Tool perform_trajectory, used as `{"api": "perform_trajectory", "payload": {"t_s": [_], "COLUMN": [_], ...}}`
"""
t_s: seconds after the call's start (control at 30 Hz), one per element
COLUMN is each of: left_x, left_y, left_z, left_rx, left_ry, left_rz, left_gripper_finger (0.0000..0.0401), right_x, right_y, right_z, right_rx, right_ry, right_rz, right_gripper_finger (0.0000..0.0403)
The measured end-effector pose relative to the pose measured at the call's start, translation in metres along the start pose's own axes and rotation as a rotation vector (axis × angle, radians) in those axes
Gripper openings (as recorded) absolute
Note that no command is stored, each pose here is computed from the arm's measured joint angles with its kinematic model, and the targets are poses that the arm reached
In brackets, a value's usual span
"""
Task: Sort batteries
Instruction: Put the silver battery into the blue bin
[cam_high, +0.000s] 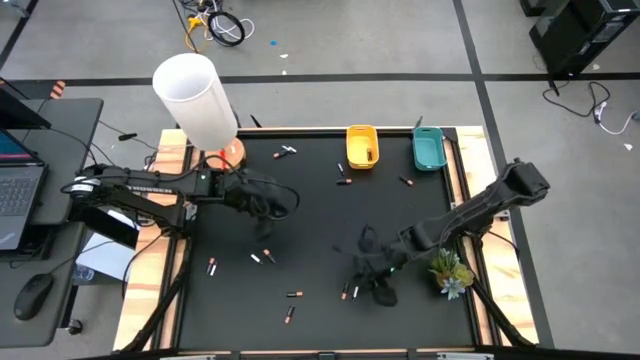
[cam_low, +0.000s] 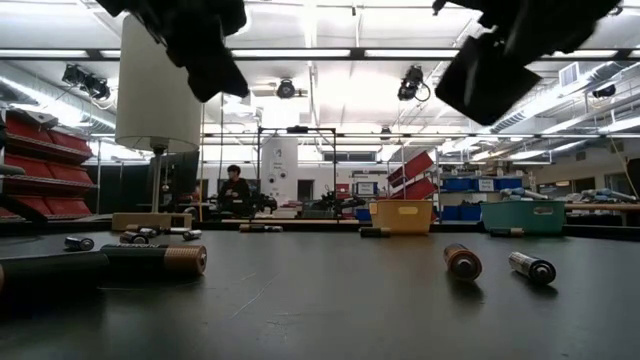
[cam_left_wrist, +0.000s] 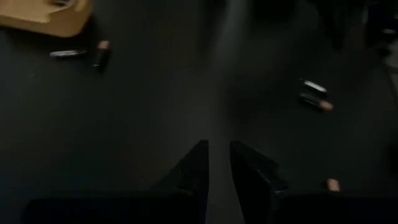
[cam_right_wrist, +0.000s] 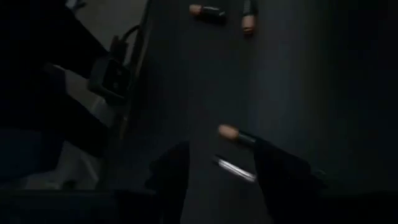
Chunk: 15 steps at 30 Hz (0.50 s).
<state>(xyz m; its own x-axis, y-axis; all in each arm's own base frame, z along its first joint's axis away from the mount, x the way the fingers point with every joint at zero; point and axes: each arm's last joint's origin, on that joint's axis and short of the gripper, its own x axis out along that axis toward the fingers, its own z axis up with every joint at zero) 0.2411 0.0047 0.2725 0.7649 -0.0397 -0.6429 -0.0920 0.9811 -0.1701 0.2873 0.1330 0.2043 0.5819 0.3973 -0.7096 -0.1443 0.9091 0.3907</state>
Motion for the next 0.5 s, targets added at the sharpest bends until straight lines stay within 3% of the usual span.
{"api": "perform_trajectory", "payload": {"t_s": [0.17,0.5], "left_x": [0.0,0.0], "left_y": [-0.003,-0.004], "left_z": [0.0,0.006], "left_rx": [0.017,-0.111], "left_ry": [0.015,-0.047], "left_rz": [-0.095,-0.082], "left_gripper_finger": [0.0078,0.0078], "right_x": [0.022,0.048], "right_y": [0.012,0.017], "right_z": [-0.009,-0.015], "right_rx": [0.085,0.105], "right_ry": [0.056,0.185], "right_rz": [-0.036,-0.163], "right_gripper_finger": [0.0193,0.02]}}
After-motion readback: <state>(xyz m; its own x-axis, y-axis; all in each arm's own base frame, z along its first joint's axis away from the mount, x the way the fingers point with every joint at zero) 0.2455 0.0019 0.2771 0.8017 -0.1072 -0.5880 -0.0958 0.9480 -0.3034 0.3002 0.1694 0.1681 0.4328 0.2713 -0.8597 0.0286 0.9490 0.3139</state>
